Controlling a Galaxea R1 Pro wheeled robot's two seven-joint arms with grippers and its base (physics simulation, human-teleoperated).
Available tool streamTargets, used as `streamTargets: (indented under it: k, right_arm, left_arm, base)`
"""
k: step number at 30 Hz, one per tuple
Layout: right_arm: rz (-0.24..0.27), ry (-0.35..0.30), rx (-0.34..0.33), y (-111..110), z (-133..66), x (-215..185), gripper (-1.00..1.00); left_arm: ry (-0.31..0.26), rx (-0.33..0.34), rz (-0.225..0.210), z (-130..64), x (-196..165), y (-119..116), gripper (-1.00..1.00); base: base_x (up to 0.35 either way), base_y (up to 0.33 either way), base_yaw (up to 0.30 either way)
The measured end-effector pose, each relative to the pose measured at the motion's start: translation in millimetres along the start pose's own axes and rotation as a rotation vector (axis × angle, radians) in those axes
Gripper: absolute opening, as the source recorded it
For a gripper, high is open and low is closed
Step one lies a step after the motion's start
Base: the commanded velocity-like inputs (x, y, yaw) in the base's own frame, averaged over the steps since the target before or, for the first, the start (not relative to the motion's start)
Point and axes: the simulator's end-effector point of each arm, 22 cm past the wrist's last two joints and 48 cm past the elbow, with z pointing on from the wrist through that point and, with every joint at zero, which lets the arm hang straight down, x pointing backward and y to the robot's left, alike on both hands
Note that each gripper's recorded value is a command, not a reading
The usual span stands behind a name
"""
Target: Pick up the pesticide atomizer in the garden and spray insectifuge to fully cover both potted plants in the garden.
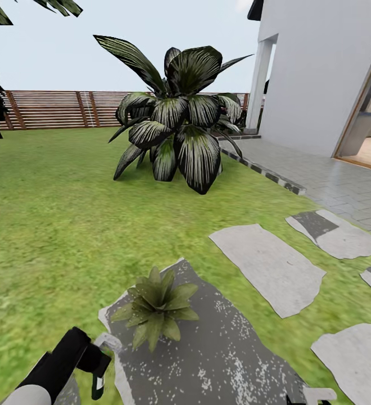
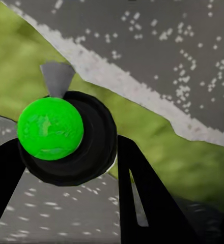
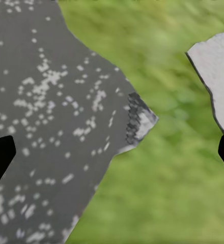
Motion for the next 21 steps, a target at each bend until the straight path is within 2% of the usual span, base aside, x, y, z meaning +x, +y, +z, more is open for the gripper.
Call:
streamTargets:
  k: [3, 5, 7, 11, 19, 21]
  right_arm:
    - [0.002, -0.001, -0.003, 3, -0.1, -1, 1.00]
    - [0.003, -0.001, -0.004, 5, -0.3, -1, 1.00]
    - [0.004, -0.001, -0.004, 5, -0.3, -1, 1.00]
    - [0.004, -0.001, -0.004, 5, -0.3, -1, 1.00]
    - [0.004, -0.001, -0.004, 7, 3.6, 5, 1.00]
    - [0.004, -0.001, -0.003, 8, 6.2, 9, 1.00]
  left_arm:
    - [-0.016, 0.011, -0.005, 1.1, -5, -6, -1.00]
    - [-0.039, 0.041, 0.005, 4.9, -17, -31, -1.00]
    - [-0.056, 0.043, 0.020, 8.7, -31, -53, -1.00]
    - [-0.072, -0.015, 0.024, 10.5, -41, -56, -1.00]
    - [-0.071, -0.028, 0.029, 17.6, -42, -60, -1.00]
    - [-0.070, -0.022, 0.024, 22.0, -41, -62, -1.00]
  base:
    - [0.000, 0.000, 0.095]
    - [0.000, 0.000, 0.234]
    - [0.000, 0.000, 0.262]
    - [0.000, 0.000, 0.271]
    - [0.000, 0.000, 0.265]
    - [0.000, 0.000, 0.039]
